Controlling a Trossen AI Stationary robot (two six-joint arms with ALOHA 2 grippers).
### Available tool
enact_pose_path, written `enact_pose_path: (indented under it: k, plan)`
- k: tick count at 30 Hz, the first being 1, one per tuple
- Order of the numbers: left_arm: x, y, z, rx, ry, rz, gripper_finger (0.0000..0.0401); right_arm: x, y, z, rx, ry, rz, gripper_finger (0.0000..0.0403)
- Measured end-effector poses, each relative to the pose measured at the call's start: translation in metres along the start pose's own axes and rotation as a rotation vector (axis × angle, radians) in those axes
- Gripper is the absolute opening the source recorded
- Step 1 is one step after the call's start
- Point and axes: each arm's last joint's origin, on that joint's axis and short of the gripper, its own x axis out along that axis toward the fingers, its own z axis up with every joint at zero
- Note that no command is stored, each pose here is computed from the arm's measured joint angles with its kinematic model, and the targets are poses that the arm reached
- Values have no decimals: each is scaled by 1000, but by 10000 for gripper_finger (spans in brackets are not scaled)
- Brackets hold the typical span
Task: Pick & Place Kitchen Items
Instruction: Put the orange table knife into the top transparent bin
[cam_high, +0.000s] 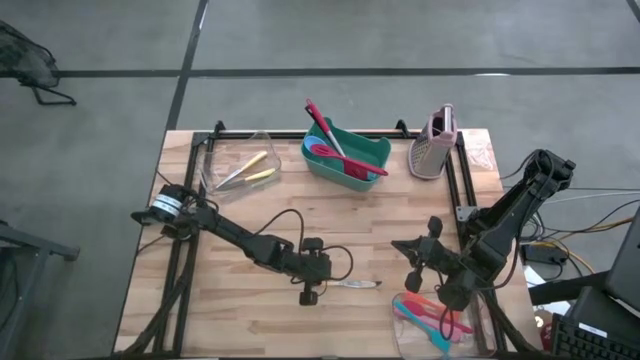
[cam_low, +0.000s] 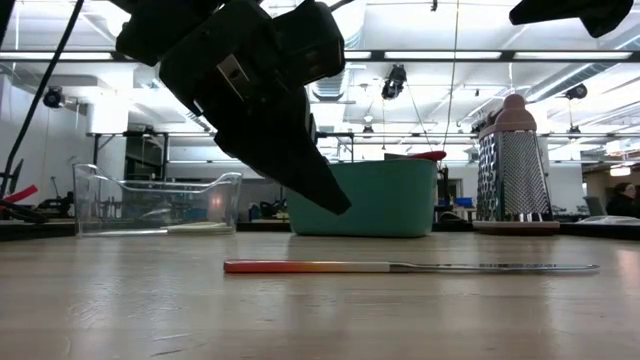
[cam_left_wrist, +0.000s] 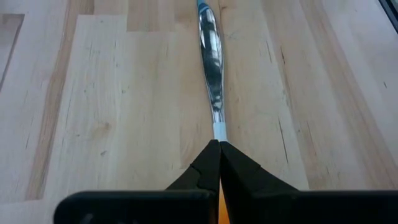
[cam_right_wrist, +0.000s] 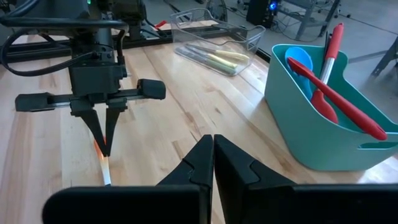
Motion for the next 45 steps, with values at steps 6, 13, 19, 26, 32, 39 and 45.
enact_pose_path:
  k: [6,13,19,26,32,39,45]
  plan:
    - [0,0,0,0,-1,0,10,0,0,0,4,-1,1,8]
    - [0,0,0,-1,-1,0,10,0,0,0,5,-1,1,8]
    - [0,0,0,-1,-1,0,10,0,0,0,5,-1,1,8]
    - [0,0,0,-1,-1,0,10,0,0,0,6,-1,1,8]
    - [0,0,0,-1,-2,0,10,0,0,0,5,-1,1,8]
    - [0,0,1,-3,-6,-2,10,0,0,0,5,-1,1,8]
    - [0,-1,6,-12,-56,-15,10,0,2,0,25,17,24,8]
